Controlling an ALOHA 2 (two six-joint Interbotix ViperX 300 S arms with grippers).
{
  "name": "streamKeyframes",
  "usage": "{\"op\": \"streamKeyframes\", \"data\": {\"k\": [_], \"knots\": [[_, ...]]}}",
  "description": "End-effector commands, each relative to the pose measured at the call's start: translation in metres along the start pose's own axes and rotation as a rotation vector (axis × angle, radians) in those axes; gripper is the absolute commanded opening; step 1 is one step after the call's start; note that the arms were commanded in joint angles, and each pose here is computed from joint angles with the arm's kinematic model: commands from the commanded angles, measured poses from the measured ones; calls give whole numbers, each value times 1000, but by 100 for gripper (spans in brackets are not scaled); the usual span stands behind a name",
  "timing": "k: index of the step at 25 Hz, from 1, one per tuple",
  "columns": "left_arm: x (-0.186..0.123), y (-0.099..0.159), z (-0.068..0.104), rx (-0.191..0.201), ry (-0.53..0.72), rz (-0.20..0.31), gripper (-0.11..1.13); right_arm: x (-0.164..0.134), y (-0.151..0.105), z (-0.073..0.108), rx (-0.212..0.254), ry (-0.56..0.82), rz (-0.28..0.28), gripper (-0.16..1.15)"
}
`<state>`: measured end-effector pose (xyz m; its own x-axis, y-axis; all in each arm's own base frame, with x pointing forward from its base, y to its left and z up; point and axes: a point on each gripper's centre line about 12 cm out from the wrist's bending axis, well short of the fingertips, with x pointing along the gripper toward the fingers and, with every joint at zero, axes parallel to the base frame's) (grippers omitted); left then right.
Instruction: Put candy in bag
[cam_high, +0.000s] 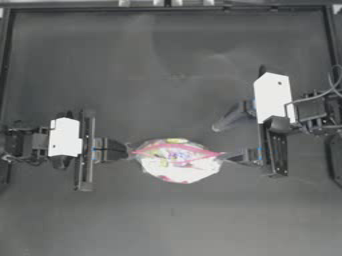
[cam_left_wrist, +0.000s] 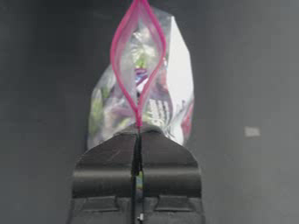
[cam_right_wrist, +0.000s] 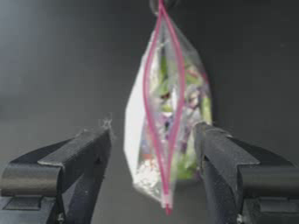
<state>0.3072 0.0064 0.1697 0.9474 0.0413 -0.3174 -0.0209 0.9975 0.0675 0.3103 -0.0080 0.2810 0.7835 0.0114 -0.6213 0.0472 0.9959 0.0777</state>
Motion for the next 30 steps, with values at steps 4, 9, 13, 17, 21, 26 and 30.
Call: {"op": "streamKeyframes", "data": {"k": [4, 9, 13, 17, 21, 26, 30], "knots": [[-4, -1, 17, 3, -59, -4, 79, -6, 1, 6, -3, -40, 2, 89], [-4, -1, 18, 0, -62, -3, 105, -5, 1, 6, -2, -54, 2, 89], [-4, -1, 20, -3, -66, -2, 100, -5, 1, 6, -2, -63, 2, 89], [-7, -1, 23, -2, -80, -2, 101, -4, 1, 4, -2, -61, 2, 89], [-16, 1, 32, -4, -95, 0, 101, -6, 0, 1, -5, -69, 0, 89], [-29, 3, 43, -3, -82, -3, 100, -15, -1, -2, -11, -153, -4, 89], [-43, 3, 52, -6, -90, -7, 99, -24, -1, -7, -13, -231, -8, 89]]}}
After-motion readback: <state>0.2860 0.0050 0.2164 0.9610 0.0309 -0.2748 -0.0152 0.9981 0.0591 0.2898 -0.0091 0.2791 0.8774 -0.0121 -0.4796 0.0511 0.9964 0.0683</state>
